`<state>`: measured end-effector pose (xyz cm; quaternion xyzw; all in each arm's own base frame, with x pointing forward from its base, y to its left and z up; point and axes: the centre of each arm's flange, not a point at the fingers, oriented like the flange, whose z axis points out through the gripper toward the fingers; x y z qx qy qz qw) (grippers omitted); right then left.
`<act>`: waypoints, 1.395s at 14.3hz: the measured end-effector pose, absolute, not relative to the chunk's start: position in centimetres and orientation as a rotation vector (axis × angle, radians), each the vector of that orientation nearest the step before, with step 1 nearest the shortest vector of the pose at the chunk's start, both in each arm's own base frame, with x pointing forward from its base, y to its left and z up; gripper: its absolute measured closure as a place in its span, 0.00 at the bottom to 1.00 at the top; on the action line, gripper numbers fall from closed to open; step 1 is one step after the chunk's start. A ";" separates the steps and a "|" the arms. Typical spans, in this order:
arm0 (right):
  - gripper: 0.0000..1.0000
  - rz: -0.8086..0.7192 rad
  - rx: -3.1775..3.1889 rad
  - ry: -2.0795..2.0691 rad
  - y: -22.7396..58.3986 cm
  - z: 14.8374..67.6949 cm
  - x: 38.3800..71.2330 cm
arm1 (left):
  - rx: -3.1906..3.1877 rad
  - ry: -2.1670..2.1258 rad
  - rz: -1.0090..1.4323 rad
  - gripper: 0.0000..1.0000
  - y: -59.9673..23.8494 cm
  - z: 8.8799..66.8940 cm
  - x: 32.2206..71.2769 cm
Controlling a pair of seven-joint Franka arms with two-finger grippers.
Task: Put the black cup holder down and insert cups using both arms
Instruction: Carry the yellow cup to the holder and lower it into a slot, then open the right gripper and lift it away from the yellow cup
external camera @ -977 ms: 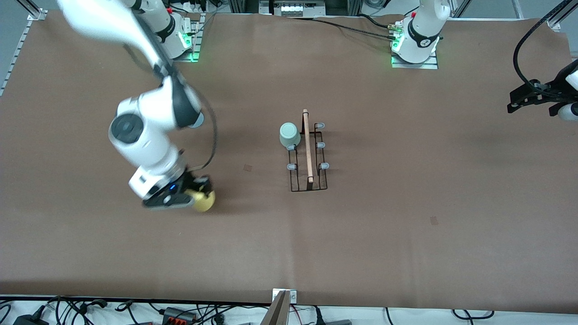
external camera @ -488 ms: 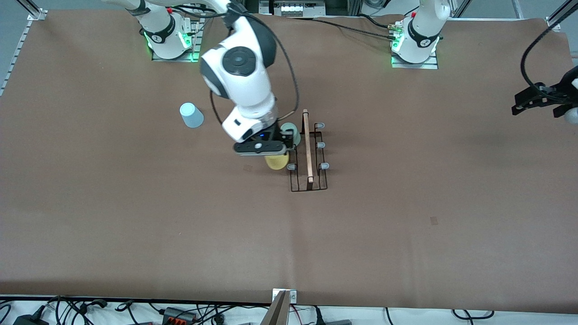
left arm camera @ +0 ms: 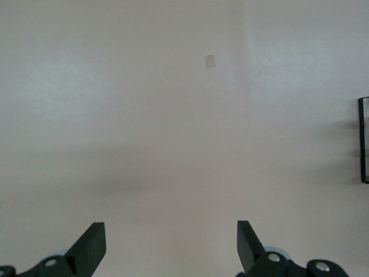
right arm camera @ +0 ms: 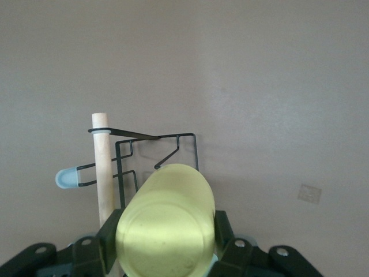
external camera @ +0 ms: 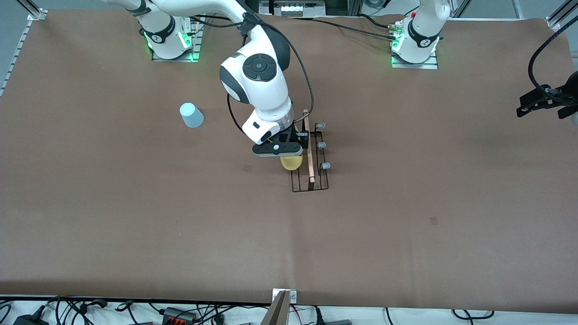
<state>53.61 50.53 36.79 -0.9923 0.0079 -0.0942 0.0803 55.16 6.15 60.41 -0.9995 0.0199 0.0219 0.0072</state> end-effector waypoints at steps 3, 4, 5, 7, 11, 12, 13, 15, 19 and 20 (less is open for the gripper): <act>0.33 -0.319 -2.964 -0.001 50.9 36.3 53.7 | -3.126 0.070 0.071 0.00 5.9 60.3 55.3; 0.33 -0.327 -2.964 -0.005 50.9 36.1 53.8 | -3.125 0.079 0.074 0.00 5.6 60.2 55.3; 0.33 -0.331 -2.964 -0.004 50.9 36.1 53.9 | -3.125 0.090 0.075 0.00 5.2 60.1 55.4; 0.33 -0.335 -2.962 -0.003 50.8 36.0 54.0 | -3.124 0.104 0.075 0.00 4.7 60.1 55.5; 0.33 -0.365 -2.965 -0.021 50.9 35.0 54.4 | -3.124 0.103 0.076 0.00 4.7 60.1 55.5; 0.33 -0.369 -2.964 -0.022 51.0 34.8 54.5 | -3.125 0.102 0.076 0.00 4.8 60.1 55.5; 0.33 -0.371 -2.963 -0.021 51.0 34.7 54.6 | -3.125 0.099 0.076 0.00 4.9 60.1 55.4; 0.28 -0.372 -2.963 -0.021 51.0 34.4 54.7 | -3.125 0.098 0.077 0.00 4.9 60.1 55.4; 0.05 -0.340 -2.985 -0.025 51.1 31.7 54.6 | -3.125 0.095 0.086 0.00 5.0 60.1 55.3; 0.05 -0.340 -2.985 -0.024 51.1 31.6 54.6 | -3.125 0.097 0.086 0.00 4.9 60.2 55.3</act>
